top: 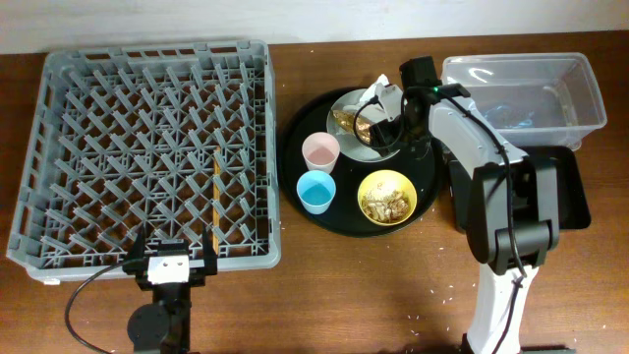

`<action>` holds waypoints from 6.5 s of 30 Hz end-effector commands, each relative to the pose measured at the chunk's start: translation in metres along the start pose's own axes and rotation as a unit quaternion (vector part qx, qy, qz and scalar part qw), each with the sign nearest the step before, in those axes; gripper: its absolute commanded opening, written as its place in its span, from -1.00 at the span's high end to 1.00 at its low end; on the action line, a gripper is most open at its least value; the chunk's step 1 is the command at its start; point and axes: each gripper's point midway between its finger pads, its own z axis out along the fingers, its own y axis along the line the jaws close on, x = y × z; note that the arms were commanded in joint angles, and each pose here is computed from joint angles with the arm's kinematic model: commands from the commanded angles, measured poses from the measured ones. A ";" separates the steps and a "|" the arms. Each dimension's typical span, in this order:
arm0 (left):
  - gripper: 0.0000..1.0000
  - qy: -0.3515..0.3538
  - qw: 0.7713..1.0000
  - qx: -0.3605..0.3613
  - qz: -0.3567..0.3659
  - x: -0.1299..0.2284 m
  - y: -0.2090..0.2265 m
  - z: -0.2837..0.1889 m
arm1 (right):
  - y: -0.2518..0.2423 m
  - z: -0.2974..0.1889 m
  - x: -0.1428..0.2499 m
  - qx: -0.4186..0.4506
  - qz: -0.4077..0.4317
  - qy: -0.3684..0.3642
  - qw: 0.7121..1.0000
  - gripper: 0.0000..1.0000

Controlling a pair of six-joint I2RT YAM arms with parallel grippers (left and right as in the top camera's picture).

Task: Sort waste into correct bins and load items into the dishwasher rack
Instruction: 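Reach right gripper to the white plate and grasp the gold wrapper, then carry the gold wrapper right and drop it into the clear bin, then return right gripper to the plate and grasp the crumpled tissue, then carry the tissue right and release it into the clear bin, then reach right gripper to the yellow bowl and grip its rim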

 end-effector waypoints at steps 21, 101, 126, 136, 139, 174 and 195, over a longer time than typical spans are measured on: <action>-0.99 -0.002 1.000 0.002 0.007 0.001 0.000 0.000 | 0.000 0.023 0.018 -0.005 0.018 0.037 0.999 0.92; -0.99 -0.002 1.000 0.002 0.007 0.001 0.000 0.000 | -0.021 0.046 -0.029 0.126 0.111 0.070 0.983 -0.50; -0.99 -0.002 1.000 0.002 0.007 0.001 0.000 0.000 | -0.074 -0.185 -0.062 0.139 0.309 -0.105 0.935 0.92; -0.99 -0.002 1.000 0.002 0.007 0.001 0.000 0.000 | -0.191 -0.191 0.011 0.178 0.465 -0.101 0.861 0.84; -0.99 -0.002 1.000 0.002 0.007 0.001 0.000 0.000 | -0.201 -0.183 0.010 0.181 0.465 -0.114 0.859 -0.10; -0.99 -0.002 1.000 0.002 0.007 0.001 0.000 0.000 | 0.099 -0.163 0.046 0.044 0.227 0.070 0.970 -0.45; -0.99 -0.002 1.000 0.002 0.007 0.001 0.000 0.000 | 0.107 -0.011 0.096 0.050 0.219 0.066 0.972 -0.02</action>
